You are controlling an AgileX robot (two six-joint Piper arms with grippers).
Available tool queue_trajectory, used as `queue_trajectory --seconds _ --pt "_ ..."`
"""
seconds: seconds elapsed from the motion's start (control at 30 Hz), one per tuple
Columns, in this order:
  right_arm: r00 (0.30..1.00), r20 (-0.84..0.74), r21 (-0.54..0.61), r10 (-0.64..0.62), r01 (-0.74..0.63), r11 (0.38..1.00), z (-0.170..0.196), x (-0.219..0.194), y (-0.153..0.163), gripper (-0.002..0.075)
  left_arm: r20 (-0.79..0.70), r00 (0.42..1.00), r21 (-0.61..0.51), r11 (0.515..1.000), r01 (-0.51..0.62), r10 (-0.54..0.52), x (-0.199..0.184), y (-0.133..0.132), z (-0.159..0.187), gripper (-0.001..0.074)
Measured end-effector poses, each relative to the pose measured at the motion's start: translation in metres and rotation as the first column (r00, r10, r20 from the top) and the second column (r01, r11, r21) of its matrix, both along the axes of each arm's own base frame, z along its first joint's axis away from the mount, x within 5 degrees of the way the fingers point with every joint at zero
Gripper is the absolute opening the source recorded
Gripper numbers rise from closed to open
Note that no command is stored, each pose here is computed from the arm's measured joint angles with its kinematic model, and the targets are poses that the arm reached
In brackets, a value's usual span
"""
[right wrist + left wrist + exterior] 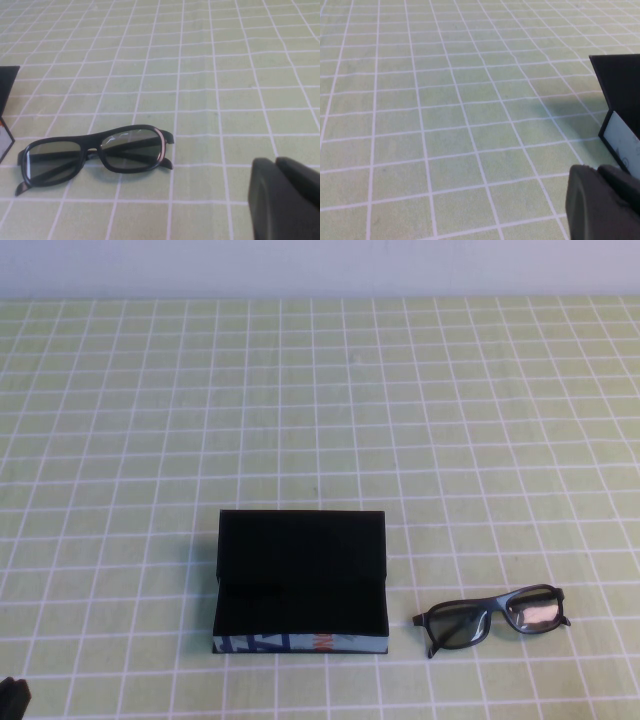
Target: Return glasses to glasses case
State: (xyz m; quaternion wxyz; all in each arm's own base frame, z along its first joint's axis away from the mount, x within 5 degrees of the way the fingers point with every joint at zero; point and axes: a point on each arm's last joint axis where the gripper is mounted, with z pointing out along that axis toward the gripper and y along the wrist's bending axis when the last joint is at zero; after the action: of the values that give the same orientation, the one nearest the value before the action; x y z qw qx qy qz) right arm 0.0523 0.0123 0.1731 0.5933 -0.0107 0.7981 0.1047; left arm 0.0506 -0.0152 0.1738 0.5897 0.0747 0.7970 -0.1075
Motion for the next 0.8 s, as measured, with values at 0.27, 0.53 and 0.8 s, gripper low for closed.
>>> queue_trajectory --seconds 0.27,0.53,0.8 --pt "1.000 0.000 0.000 0.000 0.000 1.000 0.0000 0.0000 0.0000 -0.0018 0.000 1.000 0.000 1.000 0.000 0.000 0.0000 0.0000 0.0000 -0.0003" --pt "1.000 0.000 0.000 0.000 0.000 1.000 0.0000 0.0000 0.0000 -0.0018 0.005 1.000 0.022 1.000 -0.002 0.002 0.0002 0.0007 0.0000 -0.0003" --pt "1.000 0.000 0.000 0.000 0.000 1.000 0.0000 0.0000 0.0000 -0.0018 0.069 0.998 0.043 0.999 -0.008 0.005 0.0018 0.0015 0.0049 -0.0003"
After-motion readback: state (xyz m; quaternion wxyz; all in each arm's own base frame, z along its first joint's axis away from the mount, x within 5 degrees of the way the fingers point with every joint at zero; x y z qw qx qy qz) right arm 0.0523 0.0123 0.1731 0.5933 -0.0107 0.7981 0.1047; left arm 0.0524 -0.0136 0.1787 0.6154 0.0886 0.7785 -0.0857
